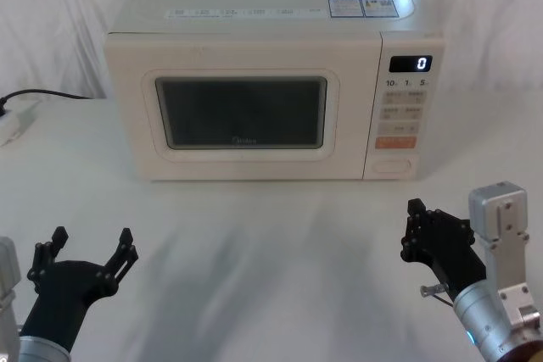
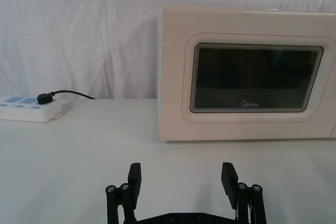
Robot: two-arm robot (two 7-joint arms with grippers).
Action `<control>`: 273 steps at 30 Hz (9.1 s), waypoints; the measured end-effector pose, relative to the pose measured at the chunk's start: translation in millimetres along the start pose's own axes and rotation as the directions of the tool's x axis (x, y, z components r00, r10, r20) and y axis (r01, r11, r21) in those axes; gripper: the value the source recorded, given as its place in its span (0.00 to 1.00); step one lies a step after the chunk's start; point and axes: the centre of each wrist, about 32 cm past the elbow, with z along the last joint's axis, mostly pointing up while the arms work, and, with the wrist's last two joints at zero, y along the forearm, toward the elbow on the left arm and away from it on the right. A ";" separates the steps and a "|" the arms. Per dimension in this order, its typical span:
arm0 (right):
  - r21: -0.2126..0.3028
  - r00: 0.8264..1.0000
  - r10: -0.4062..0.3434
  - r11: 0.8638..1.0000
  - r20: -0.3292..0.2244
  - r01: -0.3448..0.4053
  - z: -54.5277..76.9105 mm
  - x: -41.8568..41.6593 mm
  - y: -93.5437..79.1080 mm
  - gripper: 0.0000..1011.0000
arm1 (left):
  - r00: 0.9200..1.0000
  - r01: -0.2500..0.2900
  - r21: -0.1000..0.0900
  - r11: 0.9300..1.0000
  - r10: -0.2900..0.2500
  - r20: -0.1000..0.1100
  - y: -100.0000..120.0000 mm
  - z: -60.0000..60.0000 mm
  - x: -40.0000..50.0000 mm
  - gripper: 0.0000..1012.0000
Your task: Press the button to open the microwave door with one hand; close the microwave door with the other hand.
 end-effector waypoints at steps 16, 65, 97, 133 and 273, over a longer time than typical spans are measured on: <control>-0.050 1.000 -0.005 0.999 -0.028 0.004 -5.8 10.9 45.8 0.00 | 1.000 0.000 0.000 1.000 0.000 0.000 0.0 0.0 0.0 0.99; -0.105 0.996 -0.063 0.993 -0.063 0.056 -26.7 13.8 122.0 0.00 | 1.000 0.000 0.000 1.000 0.000 0.000 0.0 0.0 0.0 0.99; -0.094 0.994 -0.092 0.992 -0.059 0.087 -27.8 13.1 140.4 0.00 | 1.000 0.000 0.000 1.000 0.000 0.000 0.0 0.0 0.0 0.99; -0.116 0.992 -0.114 0.987 -0.049 0.108 -26.1 19.5 143.9 0.00 | 1.000 0.000 0.000 1.000 0.000 0.000 0.0 0.0 0.0 0.99; 0.083 0.989 -0.055 0.994 -0.139 0.067 -32.5 51.2 -1.7 0.47 | 1.000 0.000 0.000 1.000 0.000 0.000 0.0 0.0 0.0 0.99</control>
